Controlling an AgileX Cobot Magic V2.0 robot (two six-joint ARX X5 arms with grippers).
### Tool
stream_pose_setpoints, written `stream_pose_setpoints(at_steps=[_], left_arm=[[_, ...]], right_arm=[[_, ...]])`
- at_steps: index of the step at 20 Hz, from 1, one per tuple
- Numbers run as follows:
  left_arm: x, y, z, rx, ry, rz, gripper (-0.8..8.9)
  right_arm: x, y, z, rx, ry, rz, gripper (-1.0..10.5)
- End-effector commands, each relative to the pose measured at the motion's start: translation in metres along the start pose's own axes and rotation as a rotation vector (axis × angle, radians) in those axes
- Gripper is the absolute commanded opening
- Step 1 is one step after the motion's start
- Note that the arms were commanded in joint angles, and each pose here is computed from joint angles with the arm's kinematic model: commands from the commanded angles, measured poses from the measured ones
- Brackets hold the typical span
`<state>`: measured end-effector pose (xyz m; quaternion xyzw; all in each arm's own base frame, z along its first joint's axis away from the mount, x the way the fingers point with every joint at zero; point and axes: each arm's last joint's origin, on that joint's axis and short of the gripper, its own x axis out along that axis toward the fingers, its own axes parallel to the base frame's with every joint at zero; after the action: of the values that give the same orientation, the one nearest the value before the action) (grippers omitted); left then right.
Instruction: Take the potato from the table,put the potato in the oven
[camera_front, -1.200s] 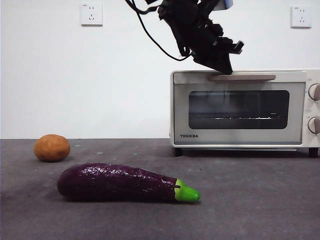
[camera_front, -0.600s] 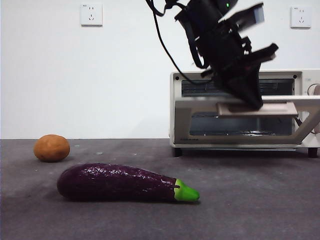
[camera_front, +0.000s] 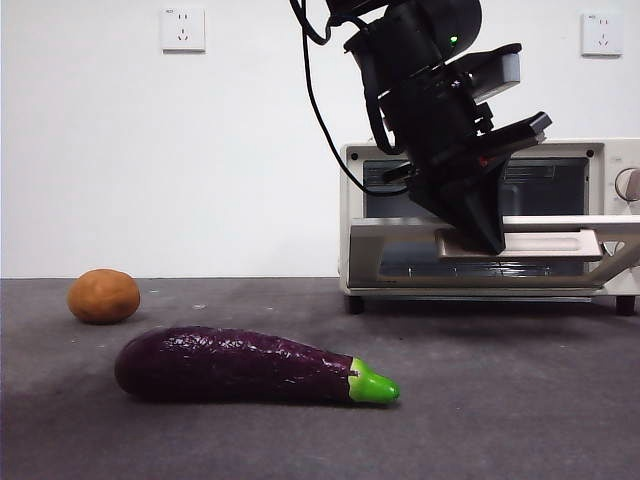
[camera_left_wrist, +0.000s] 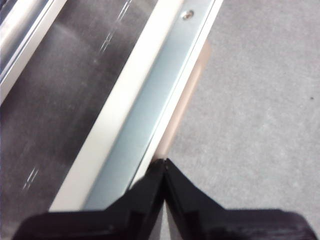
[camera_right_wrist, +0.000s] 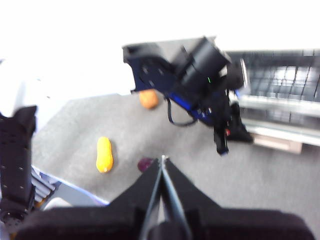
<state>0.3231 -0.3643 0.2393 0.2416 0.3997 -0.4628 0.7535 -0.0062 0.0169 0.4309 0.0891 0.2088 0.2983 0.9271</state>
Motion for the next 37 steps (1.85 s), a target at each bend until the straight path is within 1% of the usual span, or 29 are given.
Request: stream_pose_setpoints(at_steps=[1, 5, 8, 11, 15, 19, 24, 28, 34, 37], left_arm=[[0.015, 0.006, -0.009, -0.035, 0.050, 0.033, -0.08], [0.015, 0.001, -0.009, -0.042, 0.051, -0.043, -0.08], [0.015, -0.001, -0.010, -0.047, 0.054, -0.079, -0.08], [0.015, -0.003, -0.011, -0.048, 0.061, -0.113, -0.08], [0.015, -0.005, -0.010, -0.056, 0.048, -0.178, -0.08], [0.009, -0.007, -0.010, -0.078, 0.049, -0.211, -0.08], [-0.009, -0.009, -0.008, -0.080, 0.059, -0.219, -0.08], [-0.035, -0.012, -0.007, -0.061, 0.069, -0.209, -0.08], [-0.089, -0.014, -0.012, -0.039, 0.112, -0.139, -0.08], [-0.124, -0.016, -0.014, -0.016, 0.099, -0.123, -0.08]], right_arm=[[-0.006, 0.005, 0.002, -0.023, -0.019, 0.004, 0.0], [-0.010, 0.007, 0.001, -0.018, -0.012, 0.004, 0.0], [-0.010, 0.007, 0.001, -0.016, -0.009, -0.002, 0.0], [-0.010, 0.006, 0.001, -0.016, -0.011, -0.035, 0.0], [-0.010, 0.004, 0.001, -0.015, -0.015, -0.106, 0.0], [-0.009, 0.003, 0.000, -0.005, 0.000, -0.120, 0.0], [-0.005, 0.000, 0.000, 0.024, 0.045, -0.122, 0.0], [-0.003, -0.002, 0.001, 0.035, 0.053, -0.122, 0.0], [0.006, -0.008, 0.007, 0.056, 0.085, -0.124, 0.0], [0.011, -0.011, 0.011, 0.057, 0.095, -0.123, 0.0]])
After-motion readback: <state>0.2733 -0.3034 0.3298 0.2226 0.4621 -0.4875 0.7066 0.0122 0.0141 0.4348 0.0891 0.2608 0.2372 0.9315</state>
